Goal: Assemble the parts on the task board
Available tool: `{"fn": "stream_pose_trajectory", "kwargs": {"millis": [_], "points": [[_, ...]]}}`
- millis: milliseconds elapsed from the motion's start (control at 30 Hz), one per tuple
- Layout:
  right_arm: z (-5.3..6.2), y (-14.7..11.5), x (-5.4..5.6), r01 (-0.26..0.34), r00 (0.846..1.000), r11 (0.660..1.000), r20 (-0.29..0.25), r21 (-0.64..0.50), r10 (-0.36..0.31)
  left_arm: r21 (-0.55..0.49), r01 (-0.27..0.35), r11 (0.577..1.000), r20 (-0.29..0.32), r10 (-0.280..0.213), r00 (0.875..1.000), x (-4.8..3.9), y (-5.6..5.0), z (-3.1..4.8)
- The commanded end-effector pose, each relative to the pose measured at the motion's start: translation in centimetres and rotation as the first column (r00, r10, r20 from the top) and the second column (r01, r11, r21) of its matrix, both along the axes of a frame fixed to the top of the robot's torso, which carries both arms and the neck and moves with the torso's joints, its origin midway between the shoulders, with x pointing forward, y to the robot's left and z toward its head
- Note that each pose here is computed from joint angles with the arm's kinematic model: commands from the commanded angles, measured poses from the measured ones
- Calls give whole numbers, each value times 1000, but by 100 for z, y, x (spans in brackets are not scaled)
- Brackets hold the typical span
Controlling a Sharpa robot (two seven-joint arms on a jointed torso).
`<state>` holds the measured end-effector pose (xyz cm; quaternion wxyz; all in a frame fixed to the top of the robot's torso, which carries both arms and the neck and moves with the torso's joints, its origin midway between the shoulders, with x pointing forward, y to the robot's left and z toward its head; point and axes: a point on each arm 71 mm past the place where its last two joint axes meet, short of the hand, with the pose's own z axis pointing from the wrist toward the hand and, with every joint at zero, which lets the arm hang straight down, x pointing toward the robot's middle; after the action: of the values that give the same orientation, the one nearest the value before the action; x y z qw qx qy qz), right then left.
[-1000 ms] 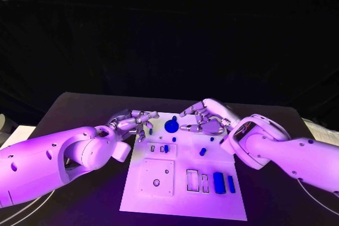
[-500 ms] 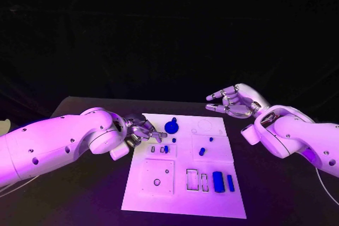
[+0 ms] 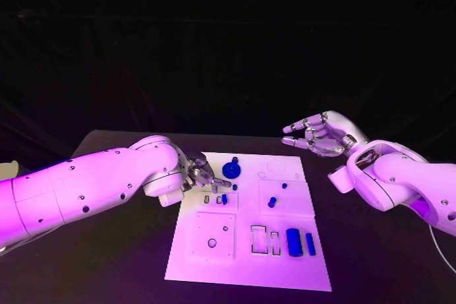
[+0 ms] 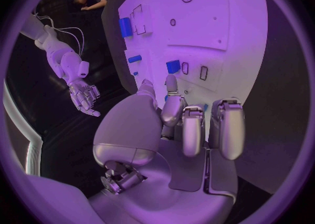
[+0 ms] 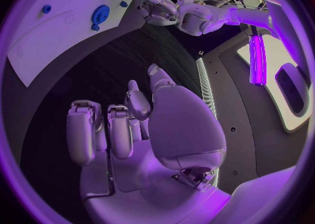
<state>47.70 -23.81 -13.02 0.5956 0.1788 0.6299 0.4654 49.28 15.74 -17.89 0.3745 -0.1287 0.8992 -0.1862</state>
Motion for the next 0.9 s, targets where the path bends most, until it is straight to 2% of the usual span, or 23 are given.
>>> {"fn": "stream_pose_trajectory", "kwargs": {"millis": [33,300,900], "points": [[-17,-2,2,-2,1000,1000,-19,-13,1,124,11,992,10,-12,1000,27,1,-4],[-23,4,-3,-9,1000,999,-15,-37,9,173,55,983,-12,-54,998,70,-115,-44],[-32,31,1,-18,1000,999,-15,-45,18,206,83,975,-50,-74,996,144,-224,-120]]}}
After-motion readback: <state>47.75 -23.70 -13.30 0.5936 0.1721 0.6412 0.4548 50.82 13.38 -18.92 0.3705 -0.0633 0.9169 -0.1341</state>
